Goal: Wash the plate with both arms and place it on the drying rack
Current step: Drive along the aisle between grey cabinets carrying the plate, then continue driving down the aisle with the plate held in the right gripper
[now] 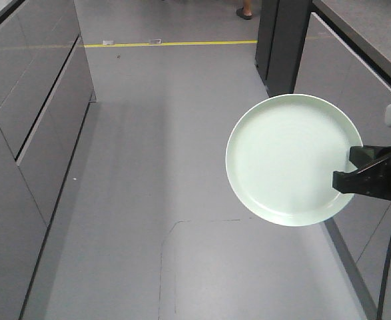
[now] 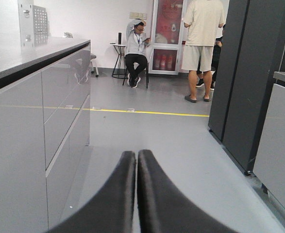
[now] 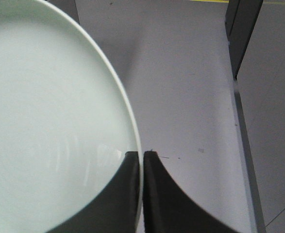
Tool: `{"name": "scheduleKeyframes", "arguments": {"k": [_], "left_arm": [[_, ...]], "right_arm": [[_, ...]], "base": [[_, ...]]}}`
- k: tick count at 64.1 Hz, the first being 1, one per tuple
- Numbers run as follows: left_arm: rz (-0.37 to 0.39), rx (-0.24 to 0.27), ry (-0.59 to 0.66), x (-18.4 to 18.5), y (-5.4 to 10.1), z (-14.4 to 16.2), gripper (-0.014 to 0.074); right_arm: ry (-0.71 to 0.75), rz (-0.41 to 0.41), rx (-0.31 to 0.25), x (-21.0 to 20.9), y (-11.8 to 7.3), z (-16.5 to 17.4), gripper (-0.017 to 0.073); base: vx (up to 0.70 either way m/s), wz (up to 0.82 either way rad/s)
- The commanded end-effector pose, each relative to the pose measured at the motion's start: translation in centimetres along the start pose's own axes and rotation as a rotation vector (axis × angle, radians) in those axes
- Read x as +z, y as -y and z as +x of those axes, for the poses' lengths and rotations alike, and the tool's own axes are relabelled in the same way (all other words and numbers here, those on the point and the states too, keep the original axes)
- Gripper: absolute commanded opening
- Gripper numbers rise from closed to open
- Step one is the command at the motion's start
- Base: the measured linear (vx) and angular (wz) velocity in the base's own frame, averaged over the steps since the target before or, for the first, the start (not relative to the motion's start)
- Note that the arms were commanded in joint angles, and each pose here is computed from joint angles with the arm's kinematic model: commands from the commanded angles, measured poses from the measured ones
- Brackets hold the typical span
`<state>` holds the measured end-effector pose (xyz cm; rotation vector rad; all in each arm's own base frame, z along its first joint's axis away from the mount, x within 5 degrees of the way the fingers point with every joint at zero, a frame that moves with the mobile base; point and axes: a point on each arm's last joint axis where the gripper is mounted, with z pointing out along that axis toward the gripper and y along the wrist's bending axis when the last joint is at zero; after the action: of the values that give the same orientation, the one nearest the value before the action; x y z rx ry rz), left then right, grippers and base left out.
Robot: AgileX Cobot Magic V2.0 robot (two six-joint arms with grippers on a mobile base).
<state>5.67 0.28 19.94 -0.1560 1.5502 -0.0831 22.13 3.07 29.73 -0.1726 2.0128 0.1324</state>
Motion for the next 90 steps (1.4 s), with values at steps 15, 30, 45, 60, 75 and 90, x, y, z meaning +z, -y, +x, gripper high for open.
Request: {"name": "scheduleKeyframes", "arguments": {"k": [15,30,45,60,75,90], "left_arm": [[0.021,-0.006,0.076,-0.09,0.10,-0.28,-0.0005],[0.021,-0.006,0.076,-0.09,0.10,-0.28,-0.0005],[0.021,-0.006,0.076,-0.09,0.10,-0.28,-0.0005],[0.021,-0.006,0.076,-0.09,0.10,-0.28,-0.0005],[0.021,-0.006,0.076,-0.09,0.10,-0.28,-0.0005],[0.021,-0.006,0.076,-0.09,0.10,-0.28,-0.0005]], "right_arm": [[0.109,0.034,0.002,-0.77,0.33,-1.76,-0.0009],[0.109,0.034,0.002,-0.77,0.33,-1.76,-0.0009],[0.109,0.034,0.002,-0.77,0.33,-1.76,-0.0009],[0.109,0.034,0.002,-0.77,0.33,-1.76,-0.0009],[0.109,0.034,0.002,-0.77,0.33,-1.76,-0.0009],[0.109,0.034,0.002,-0.77,0.33,-1.76,-0.0009]], "base": [[0.14,0.02],[0.14,0.03],[0.15,0.03],[0.15,0.04],[0.15,0.03],[0.14,0.02]]}}
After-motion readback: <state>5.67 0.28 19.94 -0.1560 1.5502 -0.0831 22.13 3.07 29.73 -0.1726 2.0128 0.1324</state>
